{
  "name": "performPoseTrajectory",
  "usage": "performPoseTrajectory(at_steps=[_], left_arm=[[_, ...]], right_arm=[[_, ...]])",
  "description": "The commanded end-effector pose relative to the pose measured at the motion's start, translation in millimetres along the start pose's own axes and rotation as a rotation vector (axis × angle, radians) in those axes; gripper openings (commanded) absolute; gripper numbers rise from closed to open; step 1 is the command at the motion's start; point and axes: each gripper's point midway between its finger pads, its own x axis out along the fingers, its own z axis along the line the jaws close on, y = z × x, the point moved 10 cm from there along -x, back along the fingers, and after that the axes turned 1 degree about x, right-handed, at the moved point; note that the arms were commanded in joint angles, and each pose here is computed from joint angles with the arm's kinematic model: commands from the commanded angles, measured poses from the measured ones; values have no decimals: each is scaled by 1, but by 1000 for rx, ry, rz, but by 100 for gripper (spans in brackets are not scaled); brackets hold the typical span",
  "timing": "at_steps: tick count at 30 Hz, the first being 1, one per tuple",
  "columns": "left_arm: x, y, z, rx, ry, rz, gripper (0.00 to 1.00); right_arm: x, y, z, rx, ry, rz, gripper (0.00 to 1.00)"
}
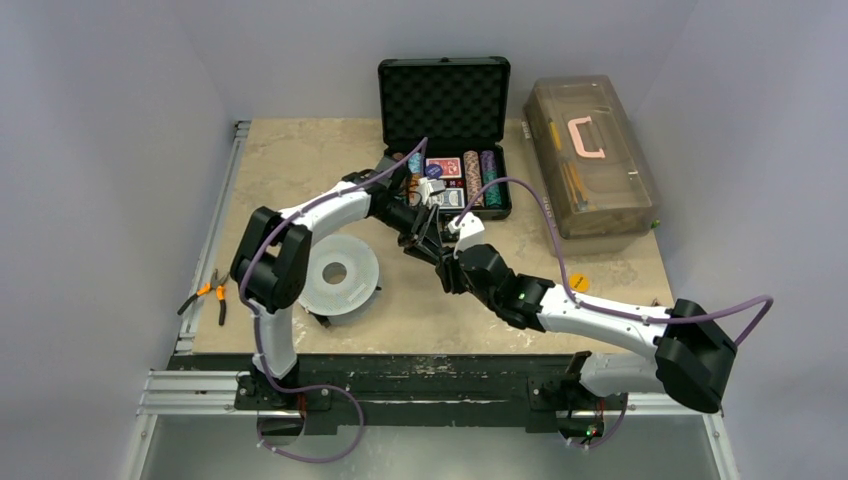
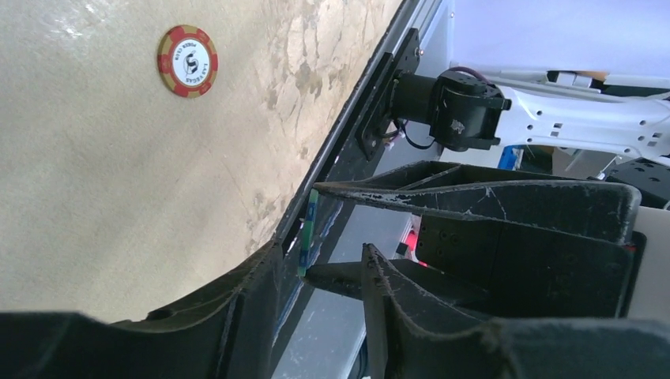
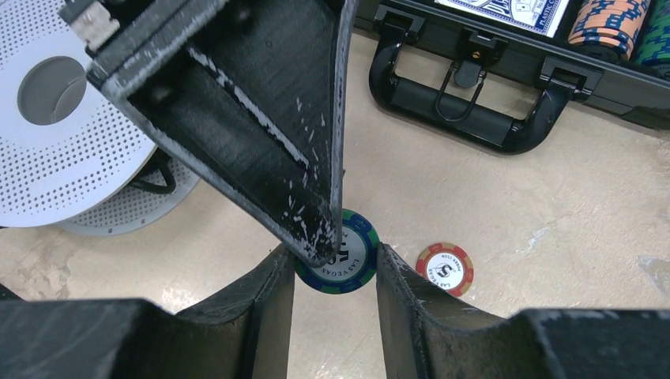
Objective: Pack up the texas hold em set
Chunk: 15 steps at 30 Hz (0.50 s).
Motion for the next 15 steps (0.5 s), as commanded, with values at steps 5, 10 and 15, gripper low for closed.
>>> performPoseTrajectory(at_steps=[5,10,15], left_arm=[[7,0,-13,85,16,46,30],[7,0,-15,91,34,48,13],[2,1,-20,124,15,27,0]], right_arm=[[-8,-32,3,34,-4,-117,28],[-8,-32,4,36,-6,-119,28],[-8,-28,2,31,7,-97,47]])
